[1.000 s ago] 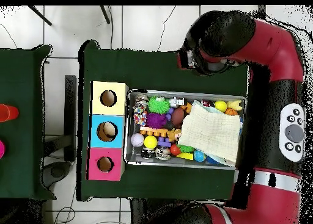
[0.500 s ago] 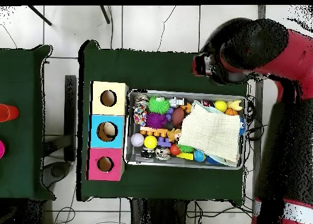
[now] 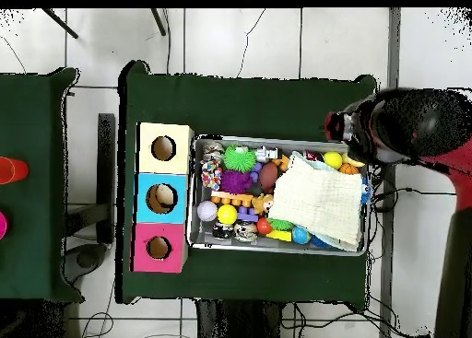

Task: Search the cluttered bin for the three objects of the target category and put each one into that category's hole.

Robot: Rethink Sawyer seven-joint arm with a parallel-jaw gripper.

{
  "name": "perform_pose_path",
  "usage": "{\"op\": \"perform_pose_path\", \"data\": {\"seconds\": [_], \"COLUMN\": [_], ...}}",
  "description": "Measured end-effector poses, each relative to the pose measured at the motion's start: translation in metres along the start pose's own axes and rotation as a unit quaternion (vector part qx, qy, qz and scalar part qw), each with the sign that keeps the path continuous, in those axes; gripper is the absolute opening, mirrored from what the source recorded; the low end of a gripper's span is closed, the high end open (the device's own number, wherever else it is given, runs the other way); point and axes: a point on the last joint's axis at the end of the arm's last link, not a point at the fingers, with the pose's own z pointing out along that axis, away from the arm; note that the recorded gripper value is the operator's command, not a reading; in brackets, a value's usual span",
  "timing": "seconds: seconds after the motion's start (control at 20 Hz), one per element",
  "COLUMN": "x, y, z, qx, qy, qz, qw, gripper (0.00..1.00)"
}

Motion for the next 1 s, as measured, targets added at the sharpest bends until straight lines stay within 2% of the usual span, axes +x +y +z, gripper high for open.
{"op": "perform_pose_path", "data": {"seconds": [0.2,0.3,0.35,0.5,0.6,1.0], "x": [0.027,0.032,0.040,0.046,0.054,0.078], "y": [-0.005,-0.003,0.004,0.014,0.028,0.060], "z": [0.009,0.012,0.016,0.020,0.026,0.043], "qx": [-0.003,-0.005,-0.009,-0.013,-0.017,-0.019], "qy": [0.003,0.005,0.009,0.011,0.013,0.004], "qz": [0.006,0.005,0.002,-0.005,-0.014,-0.033], "qw": [1.0000,1.0000,0.9999,0.9998,0.9997,0.9993], "gripper": [1.00,1.00,1.00,1.00,1.00,1.00]}}
